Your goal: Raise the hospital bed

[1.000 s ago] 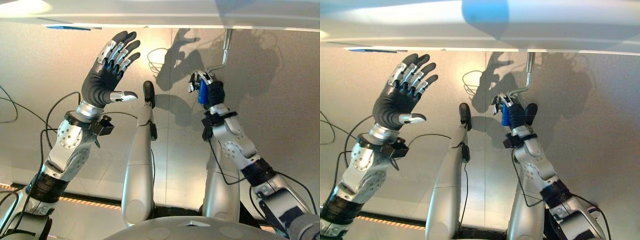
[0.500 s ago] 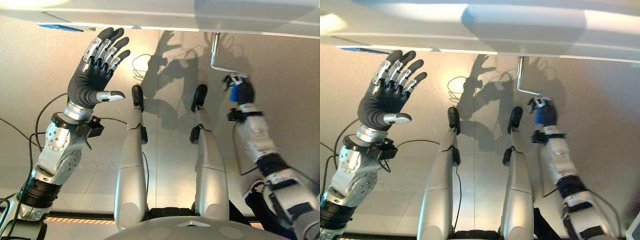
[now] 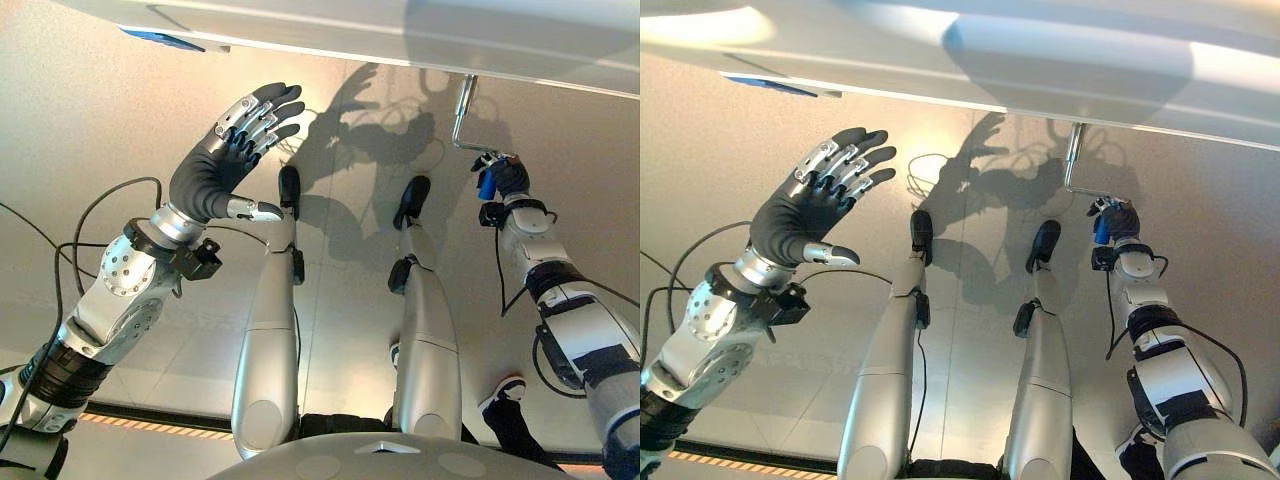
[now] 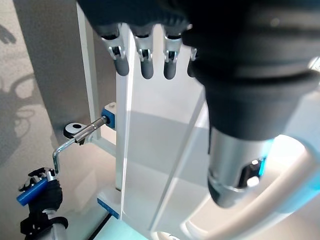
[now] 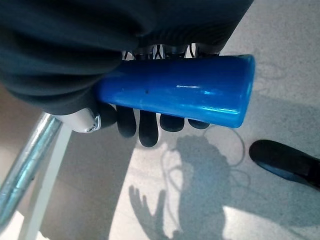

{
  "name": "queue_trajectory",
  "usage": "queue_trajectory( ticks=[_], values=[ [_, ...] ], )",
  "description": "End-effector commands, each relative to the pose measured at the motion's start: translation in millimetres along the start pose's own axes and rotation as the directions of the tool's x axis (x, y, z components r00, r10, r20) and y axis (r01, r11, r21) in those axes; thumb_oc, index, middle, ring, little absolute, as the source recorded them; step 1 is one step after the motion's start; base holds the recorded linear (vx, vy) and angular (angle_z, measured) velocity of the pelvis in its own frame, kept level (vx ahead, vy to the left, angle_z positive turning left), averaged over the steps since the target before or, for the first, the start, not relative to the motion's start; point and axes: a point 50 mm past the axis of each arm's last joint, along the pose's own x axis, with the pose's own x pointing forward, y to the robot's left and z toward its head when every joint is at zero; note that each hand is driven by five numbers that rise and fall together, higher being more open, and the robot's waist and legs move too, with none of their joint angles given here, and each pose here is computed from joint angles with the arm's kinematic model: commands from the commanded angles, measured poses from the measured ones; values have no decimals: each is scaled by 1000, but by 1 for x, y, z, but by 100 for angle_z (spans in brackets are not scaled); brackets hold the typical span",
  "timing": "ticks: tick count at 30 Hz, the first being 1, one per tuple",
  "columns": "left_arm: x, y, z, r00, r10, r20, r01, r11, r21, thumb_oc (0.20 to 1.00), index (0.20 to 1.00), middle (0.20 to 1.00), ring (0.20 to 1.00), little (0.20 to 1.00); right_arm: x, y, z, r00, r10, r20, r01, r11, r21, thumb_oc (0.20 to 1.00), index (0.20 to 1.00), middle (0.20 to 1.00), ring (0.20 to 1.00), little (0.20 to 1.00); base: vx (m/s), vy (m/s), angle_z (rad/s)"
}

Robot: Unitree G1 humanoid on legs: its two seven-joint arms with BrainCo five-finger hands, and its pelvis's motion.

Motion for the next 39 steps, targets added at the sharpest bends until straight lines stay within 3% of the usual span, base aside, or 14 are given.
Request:
queue_trajectory(
  ticks=[1, 4, 9, 10, 12, 20, 24, 25, 29, 31, 32, 34, 39],
  values=[
    [11, -13, 12, 988, -36, 149, 46, 997, -65, 1000, 1000, 1000, 1000, 1000, -9, -95, -6, 942, -288, -171, 229, 926, -301, 200, 200, 200, 200, 200, 0, 0, 0],
    [15, -15, 9, 986, -22, 164, 37, 995, -90, 1000, 1000, 1000, 1000, 1000, -1, -47, -15, 968, -129, -215, 35, 918, -394, 200, 200, 200, 200, 200, 22, -5, -1],
    [19, -14, 11, 979, 39, 202, -22, 996, -85, 1000, 1000, 1000, 1000, 1000, 11, 34, 6, 983, 66, -169, -126, 918, -375, 200, 200, 200, 200, 200, -7, 0, 2],
    [19, -14, 11, 979, 39, 201, -23, 996, -84, 1000, 1000, 1000, 1000, 1000, 11, 34, 6, 983, 66, -169, -126, 918, -375, 200, 200, 200, 200, 200, 6, 41, 2],
    [22, -13, 12, 971, 89, 221, -68, 993, -99, 1000, 1000, 1000, 1000, 1000, 6, 90, 13, 968, 205, -147, -243, 917, -316, 200, 200, 200, 200, 200, 7, 42, 5],
    [23, -9, 18, 951, 163, 265, -139, 985, -105, 1000, 1000, 1000, 1000, 1000, -29, 200, 28, 866, 495, -76, -490, 806, -331, 200, 200, 200, 200, 200, 10, 43, 7],
    [23, -8, 19, 947, 173, 269, -149, 983, -107, 1000, 1000, 1000, 1000, 1000, -50, 233, 33, 791, 610, -38, -580, 729, -364, 200, 200, 200, 200, 200, -14, 47, 5],
    [22, -7, 20, 945, 177, 274, -154, 983, -102, 1000, 1000, 1000, 1000, 1000, -64, 253, 41, 733, 681, 3, -634, 684, -360, 200, 200, 200, 200, 200, 4, 59, 6],
    [21, -9, 19, 946, 172, 273, -147, 983, -110, 1000, 1000, 1000, 1000, 1000, -80, 270, 42, 671, 741, 21, -692, 636, -342, 200, 200, 200, 200, 200, 15, 25, 0],
    [22, -12, 20, 945, 154, 290, -124, 985, -118, 1000, 1000, 1000, 1000, 1000, -100, 289, 66, 563, 815, 136, -755, 574, -315, 200, 200, 200, 200, 200, 1, 44, -5],
    [23, -10, 23, 941, 151, 303, -123, 986, -110, 1000, 1000, 1000, 1000, 1000, -99, 289, 71, 562, 814, 146, -750, 576, -325, 200, 200, 200, 200, 200, 0, 0, 0],
    [21, -12, 22, 941, 150, 304, -118, 986, -120, 1000, 1000, 1000, 1000, 1000, -109, 291, 91, 516, 816, 262, -802, 567, -187, 200, 200, 200, 200, 200, 6, 42, -3],
    [19, -11, 19, 944, 154, 292, -132, 987, -95, 1000, 1000, 1000, 1000, 1000, -130, 260, 149, 370, 721, 586, -871, 489, -51, 200, 200, 200, 200, 200, -5, 17, -1]
  ],
)
